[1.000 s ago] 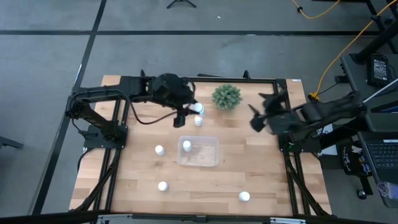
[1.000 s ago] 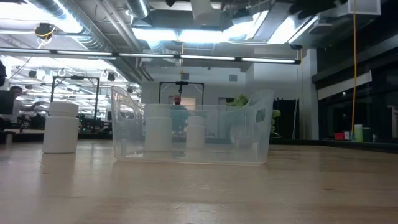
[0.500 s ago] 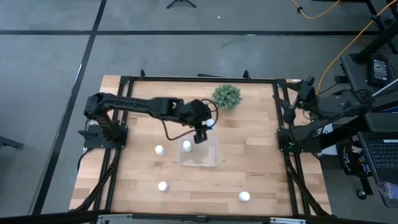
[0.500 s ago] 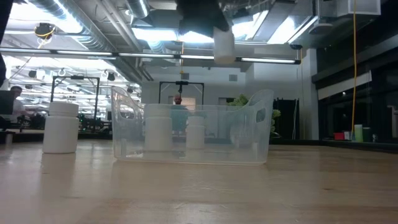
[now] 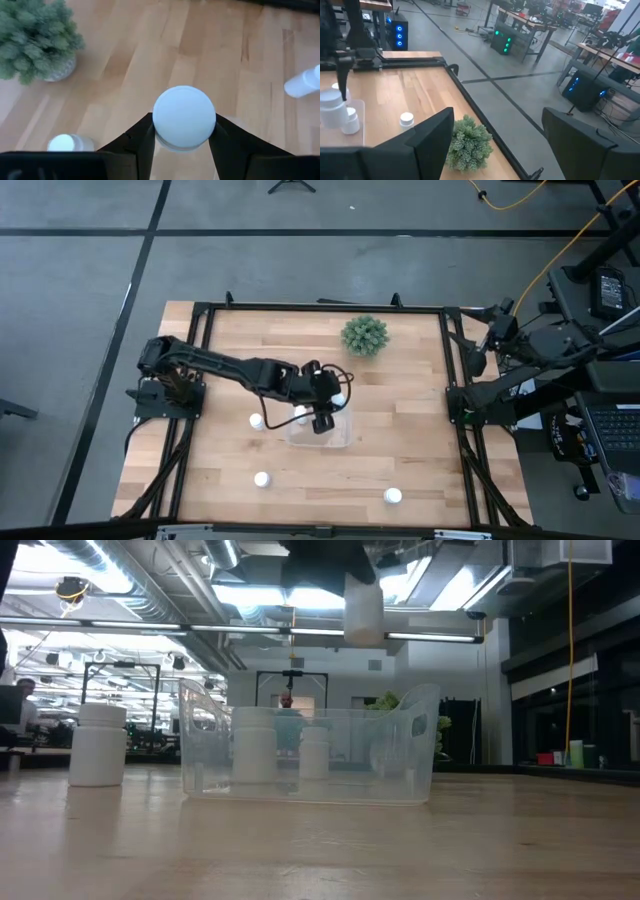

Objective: Pick and place pill bottles into a basket
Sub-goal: Put the white medicine bottle into the transparent bin

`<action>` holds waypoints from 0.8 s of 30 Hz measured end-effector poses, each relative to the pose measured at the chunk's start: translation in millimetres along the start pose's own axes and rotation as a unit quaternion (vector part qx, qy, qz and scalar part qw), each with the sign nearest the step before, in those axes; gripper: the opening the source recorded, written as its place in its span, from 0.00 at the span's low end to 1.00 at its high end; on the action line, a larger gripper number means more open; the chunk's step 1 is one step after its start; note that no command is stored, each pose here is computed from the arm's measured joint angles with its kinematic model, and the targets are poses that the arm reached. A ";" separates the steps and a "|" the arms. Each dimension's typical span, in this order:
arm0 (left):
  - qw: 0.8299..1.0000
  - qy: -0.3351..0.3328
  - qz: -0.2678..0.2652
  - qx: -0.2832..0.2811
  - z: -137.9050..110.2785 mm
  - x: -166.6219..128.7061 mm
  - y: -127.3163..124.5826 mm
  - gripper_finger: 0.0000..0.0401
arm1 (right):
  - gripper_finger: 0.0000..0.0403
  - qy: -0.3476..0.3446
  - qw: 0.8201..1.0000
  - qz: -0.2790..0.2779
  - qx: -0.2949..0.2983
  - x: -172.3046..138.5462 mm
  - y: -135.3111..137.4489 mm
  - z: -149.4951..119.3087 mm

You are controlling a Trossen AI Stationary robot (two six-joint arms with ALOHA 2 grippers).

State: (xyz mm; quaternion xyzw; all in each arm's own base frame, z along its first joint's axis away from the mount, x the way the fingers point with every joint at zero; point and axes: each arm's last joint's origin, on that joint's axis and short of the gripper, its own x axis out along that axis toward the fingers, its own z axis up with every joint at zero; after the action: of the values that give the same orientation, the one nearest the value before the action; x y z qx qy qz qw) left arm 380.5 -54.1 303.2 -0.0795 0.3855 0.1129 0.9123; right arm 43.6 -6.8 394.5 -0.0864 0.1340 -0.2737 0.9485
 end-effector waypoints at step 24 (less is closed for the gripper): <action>0.994 0.099 -0.005 0.035 -31.4 70.0 -13.2 0.37 | 0.75 -0.003 1.000 0.016 0.006 0.0 1.1 1.2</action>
State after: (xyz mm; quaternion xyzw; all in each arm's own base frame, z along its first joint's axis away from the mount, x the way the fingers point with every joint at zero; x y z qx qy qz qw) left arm 409.9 -64.0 231.8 -0.0604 0.4771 0.0867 0.8725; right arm 44.5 -5.8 395.3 -0.0794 0.1308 -0.2588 0.9537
